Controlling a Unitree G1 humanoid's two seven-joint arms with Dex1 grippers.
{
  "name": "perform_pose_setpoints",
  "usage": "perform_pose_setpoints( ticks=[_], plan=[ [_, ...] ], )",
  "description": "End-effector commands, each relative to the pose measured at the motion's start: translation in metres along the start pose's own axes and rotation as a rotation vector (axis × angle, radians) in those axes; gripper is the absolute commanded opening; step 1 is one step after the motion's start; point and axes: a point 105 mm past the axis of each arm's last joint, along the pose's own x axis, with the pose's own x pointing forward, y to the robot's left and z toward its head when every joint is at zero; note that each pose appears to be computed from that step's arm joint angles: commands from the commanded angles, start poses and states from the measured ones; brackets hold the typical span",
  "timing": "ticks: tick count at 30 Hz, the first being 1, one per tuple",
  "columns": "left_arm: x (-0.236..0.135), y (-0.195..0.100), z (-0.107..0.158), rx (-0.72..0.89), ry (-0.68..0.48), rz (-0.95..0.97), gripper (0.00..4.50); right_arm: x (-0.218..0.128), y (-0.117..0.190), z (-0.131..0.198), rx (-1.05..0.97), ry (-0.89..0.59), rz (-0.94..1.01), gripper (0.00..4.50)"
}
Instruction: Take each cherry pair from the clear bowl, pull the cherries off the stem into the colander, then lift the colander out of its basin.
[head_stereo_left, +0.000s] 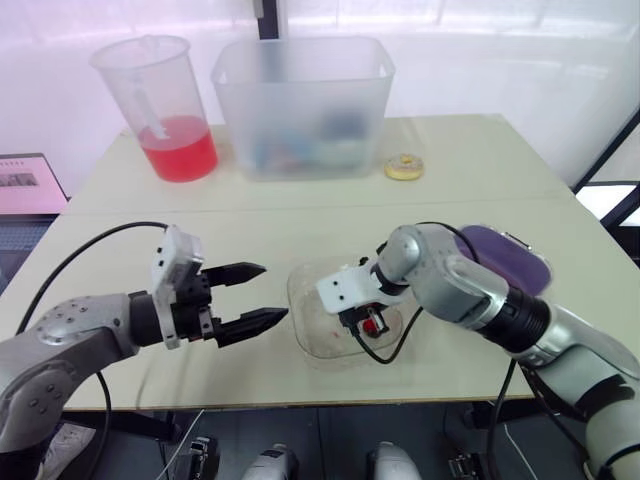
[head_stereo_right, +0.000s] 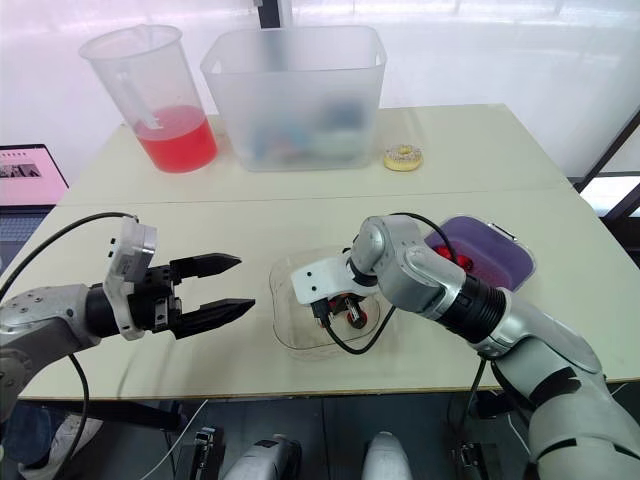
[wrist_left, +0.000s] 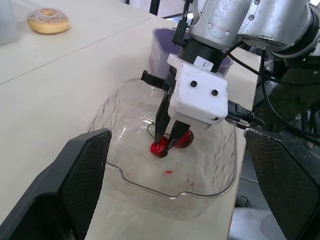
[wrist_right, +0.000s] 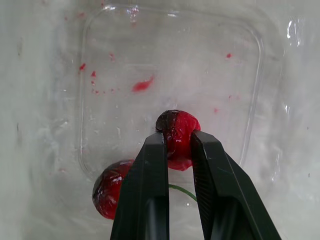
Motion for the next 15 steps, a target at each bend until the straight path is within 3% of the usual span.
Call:
perform_pose_setpoints(
  ticks=[1, 7, 11, 15],
  plan=[
    [-0.009, 0.008, -0.001, 0.025, 0.021, 0.030, 4.50, -0.014, -0.006, 0.025, -0.175, -0.058, -0.017, 0.40],
    [-0.015, 0.019, -0.013, 0.031, 0.089, 0.042, 4.50, -0.007, -0.013, 0.041, -0.444, -0.051, -0.001, 0.40],
    [-0.016, 0.021, -0.013, 0.036, 0.092, 0.038, 4.50, -0.003, -0.019, 0.042, -0.499, -0.039, 0.012, 0.40],
    [-0.013, 0.018, -0.015, 0.034, 0.095, 0.027, 4.50, -0.006, -0.025, 0.042, -0.506, -0.033, 0.022, 2.00]
  ],
)
